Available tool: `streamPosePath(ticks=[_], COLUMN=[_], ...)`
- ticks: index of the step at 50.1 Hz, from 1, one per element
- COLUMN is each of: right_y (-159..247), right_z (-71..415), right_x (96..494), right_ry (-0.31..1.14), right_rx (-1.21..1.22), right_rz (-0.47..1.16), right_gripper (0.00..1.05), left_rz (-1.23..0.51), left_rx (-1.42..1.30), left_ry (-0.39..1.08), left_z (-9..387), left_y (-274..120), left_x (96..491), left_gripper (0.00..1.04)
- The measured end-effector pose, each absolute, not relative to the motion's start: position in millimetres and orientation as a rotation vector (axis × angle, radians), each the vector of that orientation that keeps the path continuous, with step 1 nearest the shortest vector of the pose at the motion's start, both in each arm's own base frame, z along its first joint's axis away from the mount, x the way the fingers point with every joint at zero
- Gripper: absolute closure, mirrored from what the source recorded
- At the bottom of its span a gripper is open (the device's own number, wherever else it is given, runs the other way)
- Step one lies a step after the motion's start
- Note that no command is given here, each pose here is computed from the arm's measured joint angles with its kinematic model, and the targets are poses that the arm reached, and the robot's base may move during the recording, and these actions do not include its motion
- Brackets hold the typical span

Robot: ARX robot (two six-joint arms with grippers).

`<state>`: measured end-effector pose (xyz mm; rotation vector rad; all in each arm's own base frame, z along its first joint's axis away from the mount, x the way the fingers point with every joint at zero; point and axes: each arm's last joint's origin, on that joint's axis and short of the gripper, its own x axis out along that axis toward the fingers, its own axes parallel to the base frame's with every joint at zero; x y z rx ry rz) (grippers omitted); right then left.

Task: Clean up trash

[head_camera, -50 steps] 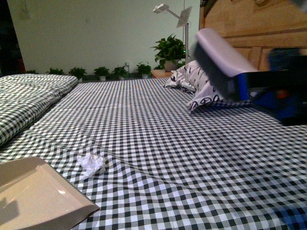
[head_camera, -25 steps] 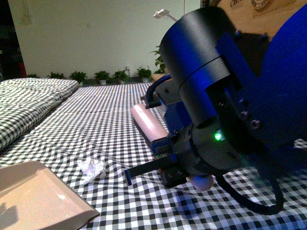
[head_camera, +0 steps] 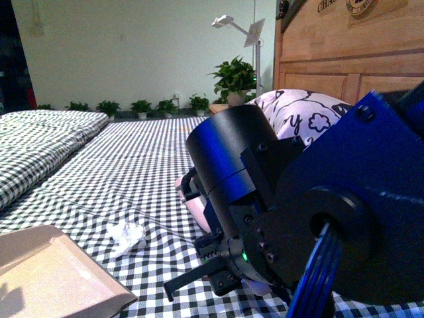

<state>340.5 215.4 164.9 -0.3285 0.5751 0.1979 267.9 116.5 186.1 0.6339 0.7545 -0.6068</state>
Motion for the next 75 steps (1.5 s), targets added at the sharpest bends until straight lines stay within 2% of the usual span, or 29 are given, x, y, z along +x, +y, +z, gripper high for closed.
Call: streamPosePath(ticks=[20, 28, 35, 45, 60, 68, 75], right_y=[235, 243, 239, 230, 220, 207, 187], right_z=[147, 143, 155, 191, 199, 203, 200], right_x=[336, 323, 306, 294, 299, 312, 326], right_ry=[0.608, 0.645, 0.673, 0.606, 0.577, 0.517, 0.469], right_rx=[-0.322, -0.279, -0.23, -0.198, -0.199, -0.193, -0.194], right_rz=[0.271, 0.38, 0.562, 0.707, 0.653, 0.517, 0.331], right_gripper=[0.84, 0.84, 0.84, 0.84, 0.84, 0.84, 0.84], left_rz=[-0.607, -0.607, -0.607, -0.607, -0.608, -0.607, -0.608], left_rx=[0.634, 0.635, 0.635, 0.636, 0.636, 0.637, 0.637], left_ry=[0.754, 0.754, 0.754, 0.754, 0.754, 0.754, 0.754], left_z=[186, 186, 186, 186, 186, 186, 186], left_y=[117, 117, 117, 117, 117, 117, 117], left_x=[268, 268, 268, 268, 268, 268, 268], left_gripper=[0.77, 0.77, 0.77, 0.77, 0.77, 0.77, 0.77])
